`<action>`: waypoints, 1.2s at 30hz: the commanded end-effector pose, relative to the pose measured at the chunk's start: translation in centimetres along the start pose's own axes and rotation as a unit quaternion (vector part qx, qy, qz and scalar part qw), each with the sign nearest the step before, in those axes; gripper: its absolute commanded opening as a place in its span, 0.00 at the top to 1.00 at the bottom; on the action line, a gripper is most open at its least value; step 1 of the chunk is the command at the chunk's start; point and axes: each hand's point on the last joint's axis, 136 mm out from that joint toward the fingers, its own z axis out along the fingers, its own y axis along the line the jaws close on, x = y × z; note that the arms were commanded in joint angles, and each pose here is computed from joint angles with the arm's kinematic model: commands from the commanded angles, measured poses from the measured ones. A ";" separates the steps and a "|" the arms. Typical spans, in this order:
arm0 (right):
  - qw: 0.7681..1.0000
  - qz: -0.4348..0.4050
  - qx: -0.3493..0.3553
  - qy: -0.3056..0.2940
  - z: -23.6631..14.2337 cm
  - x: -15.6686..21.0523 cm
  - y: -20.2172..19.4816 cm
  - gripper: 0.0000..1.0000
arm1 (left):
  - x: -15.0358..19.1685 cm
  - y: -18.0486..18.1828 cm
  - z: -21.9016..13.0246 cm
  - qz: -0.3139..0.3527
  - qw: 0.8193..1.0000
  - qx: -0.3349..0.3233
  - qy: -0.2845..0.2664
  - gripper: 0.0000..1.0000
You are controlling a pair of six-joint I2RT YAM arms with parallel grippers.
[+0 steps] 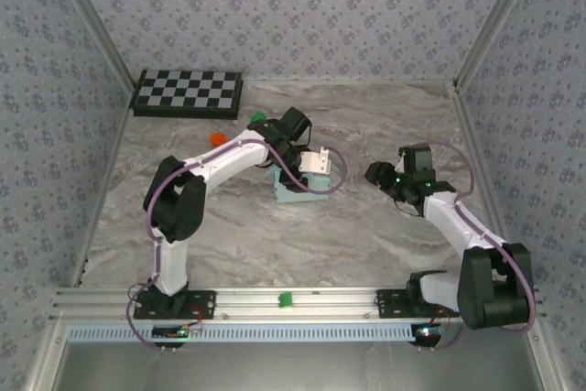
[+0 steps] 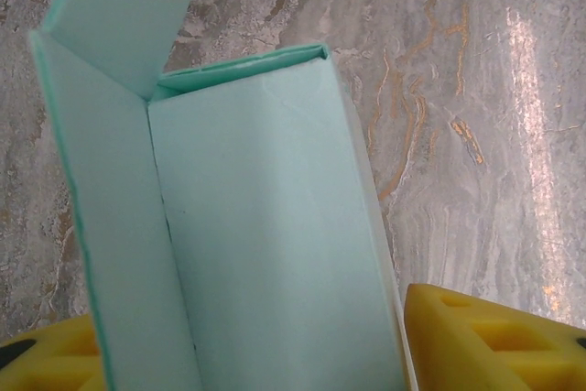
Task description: Fold the paper box
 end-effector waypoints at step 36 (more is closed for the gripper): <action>0.977 -0.211 0.018 0.001 -2.2 -2.1 5.6 0.40 | -0.1 7.7 -16.9 -0.351 0.883 -0.281 -0.137 0.00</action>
